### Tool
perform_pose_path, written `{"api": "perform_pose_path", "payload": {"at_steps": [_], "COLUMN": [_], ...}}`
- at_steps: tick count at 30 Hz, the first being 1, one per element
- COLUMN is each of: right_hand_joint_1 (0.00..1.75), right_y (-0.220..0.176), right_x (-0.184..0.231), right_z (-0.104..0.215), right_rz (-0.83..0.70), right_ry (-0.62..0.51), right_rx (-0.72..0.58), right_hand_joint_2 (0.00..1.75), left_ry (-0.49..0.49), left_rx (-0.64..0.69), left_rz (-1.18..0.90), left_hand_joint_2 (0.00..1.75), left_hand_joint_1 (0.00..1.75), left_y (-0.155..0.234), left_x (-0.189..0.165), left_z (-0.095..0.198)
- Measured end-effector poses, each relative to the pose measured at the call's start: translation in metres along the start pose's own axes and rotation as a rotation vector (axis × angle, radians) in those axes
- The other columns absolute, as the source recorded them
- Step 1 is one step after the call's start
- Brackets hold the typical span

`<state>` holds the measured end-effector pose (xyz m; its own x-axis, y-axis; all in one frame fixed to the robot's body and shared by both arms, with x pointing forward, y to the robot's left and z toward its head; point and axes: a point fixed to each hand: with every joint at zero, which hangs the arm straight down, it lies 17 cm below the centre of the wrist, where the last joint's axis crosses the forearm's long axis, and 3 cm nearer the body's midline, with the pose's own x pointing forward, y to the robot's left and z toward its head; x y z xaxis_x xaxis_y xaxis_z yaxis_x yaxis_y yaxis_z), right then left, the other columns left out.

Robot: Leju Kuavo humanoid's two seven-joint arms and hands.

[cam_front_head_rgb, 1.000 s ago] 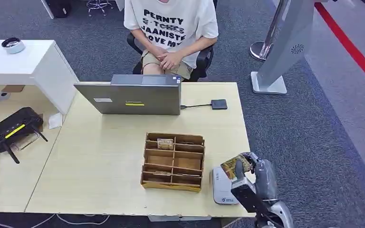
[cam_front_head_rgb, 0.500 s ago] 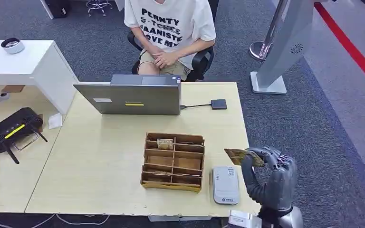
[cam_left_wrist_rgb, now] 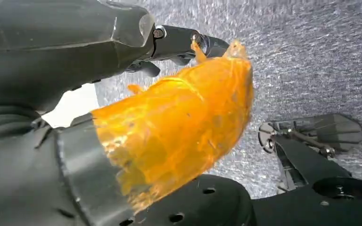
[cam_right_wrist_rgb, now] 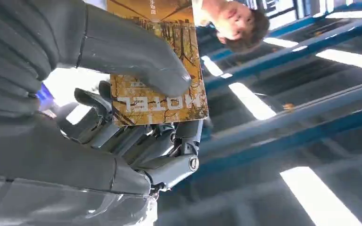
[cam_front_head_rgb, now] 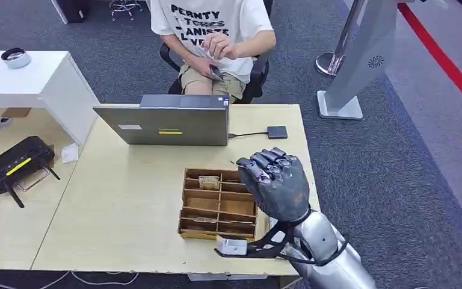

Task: Pass the card to the sensor for recognition and then transmit it.

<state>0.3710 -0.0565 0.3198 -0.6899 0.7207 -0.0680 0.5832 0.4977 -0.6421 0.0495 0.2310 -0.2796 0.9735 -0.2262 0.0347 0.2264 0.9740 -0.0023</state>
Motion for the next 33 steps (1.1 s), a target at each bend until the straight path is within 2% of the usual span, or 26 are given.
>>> {"api": "perform_pose_path", "payload": {"at_steps": [6,12,22,23,24,33], "right_hand_joint_1": [1.75,1.75,1.75,1.15,0.00,0.00], "right_y": [0.040,0.067,0.083,0.084,0.085,0.092], "right_x": [0.003,-0.016,-0.065,-0.068,-0.072,-0.089], "right_z": [-0.029,-0.056,-0.083,-0.085,-0.086,-0.084], "right_rz": [0.158,0.331,0.488,0.494,0.500,0.533], "right_ry": [-0.169,-0.286,-0.285,-0.277,-0.266,-0.204], "right_rx": [0.080,0.141,0.202,0.205,0.208,0.237], "right_hand_joint_2": [1.75,1.75,1.75,1.75,1.75,1.75], "left_ry": [-0.006,-0.008,-0.012,-0.012,-0.012,-0.012], "left_rx": [0.008,0.013,0.017,0.017,0.014,0.011], "left_rz": [-0.072,-0.128,-0.164,-0.165,-0.165,-0.165], "left_hand_joint_2": [0.00,0.00,0.00,0.00,0.00,0.00], "left_hand_joint_1": [0.00,0.00,0.00,0.00,0.00,0.00], "left_y": [0.005,0.007,0.010,0.010,0.009,0.009], "left_x": [0.002,0.002,0.005,0.005,0.005,0.005], "left_z": [0.000,0.000,0.000,0.000,0.000,0.000]}}
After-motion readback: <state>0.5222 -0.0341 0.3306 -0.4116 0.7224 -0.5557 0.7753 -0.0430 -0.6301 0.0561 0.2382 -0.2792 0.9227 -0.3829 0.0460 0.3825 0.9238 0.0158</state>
